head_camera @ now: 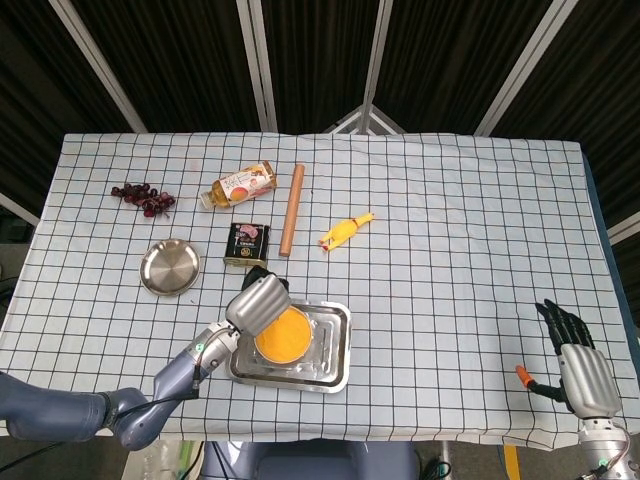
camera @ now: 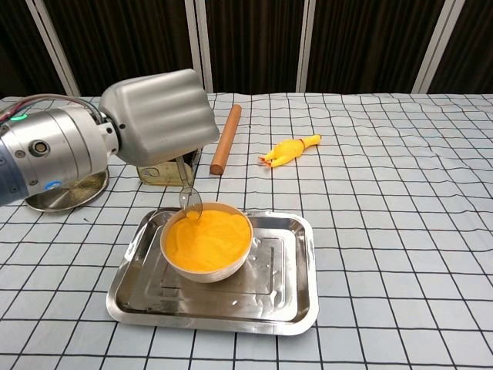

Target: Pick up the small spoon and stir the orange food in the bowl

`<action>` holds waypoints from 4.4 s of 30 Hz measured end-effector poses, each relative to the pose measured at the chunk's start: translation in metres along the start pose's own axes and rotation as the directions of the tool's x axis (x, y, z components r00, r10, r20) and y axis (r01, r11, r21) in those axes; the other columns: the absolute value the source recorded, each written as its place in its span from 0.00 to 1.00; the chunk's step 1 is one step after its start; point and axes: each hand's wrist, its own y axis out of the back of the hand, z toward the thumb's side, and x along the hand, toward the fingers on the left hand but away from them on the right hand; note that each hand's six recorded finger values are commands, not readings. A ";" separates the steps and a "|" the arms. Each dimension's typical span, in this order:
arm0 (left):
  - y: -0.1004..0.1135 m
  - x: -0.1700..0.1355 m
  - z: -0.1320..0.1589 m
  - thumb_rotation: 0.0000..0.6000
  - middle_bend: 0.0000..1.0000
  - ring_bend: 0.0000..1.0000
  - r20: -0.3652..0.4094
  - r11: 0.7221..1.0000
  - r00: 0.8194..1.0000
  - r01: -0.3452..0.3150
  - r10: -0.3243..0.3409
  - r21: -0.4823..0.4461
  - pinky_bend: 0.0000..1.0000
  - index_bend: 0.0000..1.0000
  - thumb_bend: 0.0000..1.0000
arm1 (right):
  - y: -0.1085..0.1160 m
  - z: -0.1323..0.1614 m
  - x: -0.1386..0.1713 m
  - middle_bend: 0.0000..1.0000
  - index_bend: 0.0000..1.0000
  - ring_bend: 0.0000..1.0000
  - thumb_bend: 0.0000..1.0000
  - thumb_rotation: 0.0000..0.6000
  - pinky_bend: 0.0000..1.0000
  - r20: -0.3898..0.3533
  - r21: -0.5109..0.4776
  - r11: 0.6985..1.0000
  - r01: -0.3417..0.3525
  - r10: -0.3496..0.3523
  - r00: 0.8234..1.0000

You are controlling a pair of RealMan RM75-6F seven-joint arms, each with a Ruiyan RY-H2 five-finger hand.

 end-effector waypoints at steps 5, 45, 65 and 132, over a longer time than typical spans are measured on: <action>0.001 0.001 0.006 1.00 1.00 1.00 0.011 1.000 1.000 -0.001 0.001 -0.004 1.00 0.77 0.75 | 0.000 0.000 0.000 0.00 0.00 0.00 0.32 1.00 0.00 0.000 -0.001 1.000 0.000 0.000 1.000; 0.032 -0.009 0.020 1.00 1.00 1.00 0.056 0.995 0.997 -0.048 0.054 -0.092 1.00 0.77 0.75 | 0.000 -0.001 -0.001 0.00 0.00 0.00 0.32 1.00 0.00 0.005 -0.004 1.000 -0.002 0.002 1.000; 0.018 -0.015 0.003 1.00 1.00 1.00 0.028 0.998 0.997 -0.065 0.065 0.009 1.00 0.77 0.75 | -0.001 0.000 0.000 0.00 0.00 0.00 0.32 1.00 0.00 0.009 -0.003 1.000 -0.008 0.008 1.000; -0.129 -0.069 -0.076 1.00 1.00 1.00 -0.384 0.847 0.812 0.232 -0.440 -0.479 1.00 0.76 0.71 | 0.000 -0.003 0.000 0.00 0.00 0.00 0.32 1.00 0.00 0.021 -0.011 1.000 -0.010 0.010 1.000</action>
